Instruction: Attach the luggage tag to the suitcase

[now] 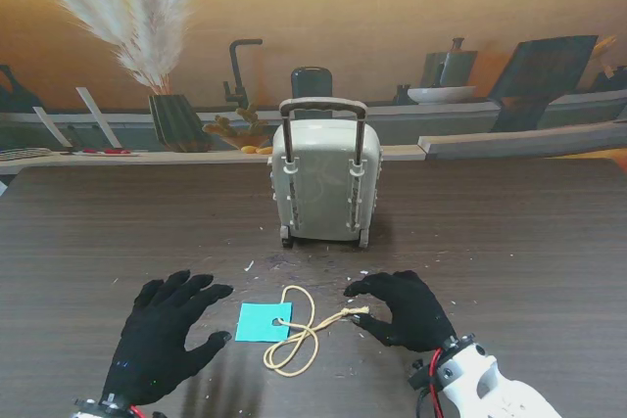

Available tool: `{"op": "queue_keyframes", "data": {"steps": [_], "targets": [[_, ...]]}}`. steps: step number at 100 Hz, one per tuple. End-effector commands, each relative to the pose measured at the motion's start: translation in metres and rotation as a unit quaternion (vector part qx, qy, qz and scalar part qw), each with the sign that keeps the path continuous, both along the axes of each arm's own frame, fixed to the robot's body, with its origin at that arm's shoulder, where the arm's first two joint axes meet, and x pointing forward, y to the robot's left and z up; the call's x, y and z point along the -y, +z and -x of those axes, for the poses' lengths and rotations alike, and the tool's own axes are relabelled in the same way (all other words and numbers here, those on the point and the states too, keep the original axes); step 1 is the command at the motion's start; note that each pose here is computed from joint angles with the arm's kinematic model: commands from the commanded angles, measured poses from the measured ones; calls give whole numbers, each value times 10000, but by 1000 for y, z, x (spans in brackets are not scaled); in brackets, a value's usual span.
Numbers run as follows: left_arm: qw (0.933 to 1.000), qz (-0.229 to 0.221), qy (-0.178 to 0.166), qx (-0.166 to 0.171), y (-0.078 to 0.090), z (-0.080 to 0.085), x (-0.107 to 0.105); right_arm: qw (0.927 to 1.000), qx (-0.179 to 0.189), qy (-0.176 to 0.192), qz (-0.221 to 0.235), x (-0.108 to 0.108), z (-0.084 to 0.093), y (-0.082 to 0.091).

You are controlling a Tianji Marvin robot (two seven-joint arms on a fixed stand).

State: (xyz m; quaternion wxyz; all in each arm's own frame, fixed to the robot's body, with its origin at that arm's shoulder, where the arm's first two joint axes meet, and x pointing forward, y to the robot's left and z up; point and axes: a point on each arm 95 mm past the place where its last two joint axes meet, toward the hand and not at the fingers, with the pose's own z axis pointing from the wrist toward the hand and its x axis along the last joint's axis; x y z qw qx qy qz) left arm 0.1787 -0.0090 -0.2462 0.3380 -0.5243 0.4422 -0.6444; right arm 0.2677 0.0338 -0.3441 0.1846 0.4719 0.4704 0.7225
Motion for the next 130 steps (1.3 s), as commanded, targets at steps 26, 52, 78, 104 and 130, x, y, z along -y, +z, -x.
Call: {"op": "queue_keyframes", "data": {"steps": [26, 52, 78, 104, 130], "targets": [[9991, -97, -55, -421, -3, -6, 3, 9873, 654, 213, 1435, -17, -28, -2], [9988, -108, 22, -480, -4, -7, 0, 9670, 1015, 265, 2324, -34, -39, -17], [9988, -92, -12, -485, -4, -8, 1, 9511, 1214, 269, 2826, -48, -42, -40], [9988, -76, -67, -488, -4, -7, 2, 9433, 1254, 268, 3061, -53, -48, -53], [9990, -45, -86, -441, -4, -4, 3, 9406, 1264, 255, 3141, -58, -52, -64]]}}
